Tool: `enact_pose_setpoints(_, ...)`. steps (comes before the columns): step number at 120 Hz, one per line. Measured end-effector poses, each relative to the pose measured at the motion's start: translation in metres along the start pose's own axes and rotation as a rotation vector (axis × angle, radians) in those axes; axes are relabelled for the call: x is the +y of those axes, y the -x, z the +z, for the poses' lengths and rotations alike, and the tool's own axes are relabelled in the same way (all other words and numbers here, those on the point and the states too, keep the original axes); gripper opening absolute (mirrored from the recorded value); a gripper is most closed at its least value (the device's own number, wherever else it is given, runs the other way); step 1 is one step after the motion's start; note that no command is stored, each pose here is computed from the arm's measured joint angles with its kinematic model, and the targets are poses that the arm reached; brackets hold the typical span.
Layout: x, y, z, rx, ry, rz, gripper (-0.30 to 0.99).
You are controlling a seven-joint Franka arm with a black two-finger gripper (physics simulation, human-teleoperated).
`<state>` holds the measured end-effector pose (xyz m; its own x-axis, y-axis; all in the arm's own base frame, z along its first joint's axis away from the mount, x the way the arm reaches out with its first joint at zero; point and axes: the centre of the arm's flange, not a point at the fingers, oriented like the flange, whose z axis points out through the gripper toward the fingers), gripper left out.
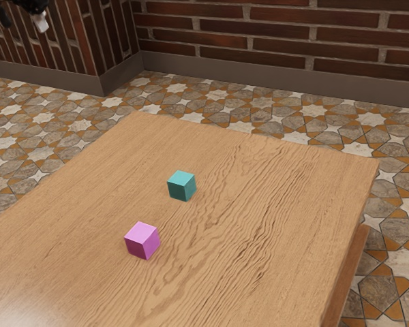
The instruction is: Pick up the blue block with one arm, and put the blue block on the pink block with one arm
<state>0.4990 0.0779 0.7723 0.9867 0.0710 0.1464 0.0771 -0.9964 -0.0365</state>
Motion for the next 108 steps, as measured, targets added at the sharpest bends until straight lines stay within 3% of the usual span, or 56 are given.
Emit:
enact_pose_setpoints(10,0.023,-0.063,0.111,-0.119,0.005,0.039,0.69)
enact_pose_setpoints(32,0.049,-0.125,0.241,-0.147,0.006,0.067,0.69)
enact_pose_setpoints(45,0.069,-0.148,0.346,-0.174,0.056,0.072,0.69)
enact_pose_setpoints(68,0.075,-0.160,0.417,-0.135,0.083,0.057,0.69)
enact_pose_setpoints(108,0.099,-0.192,0.472,-0.054,0.115,0.058,0.69)
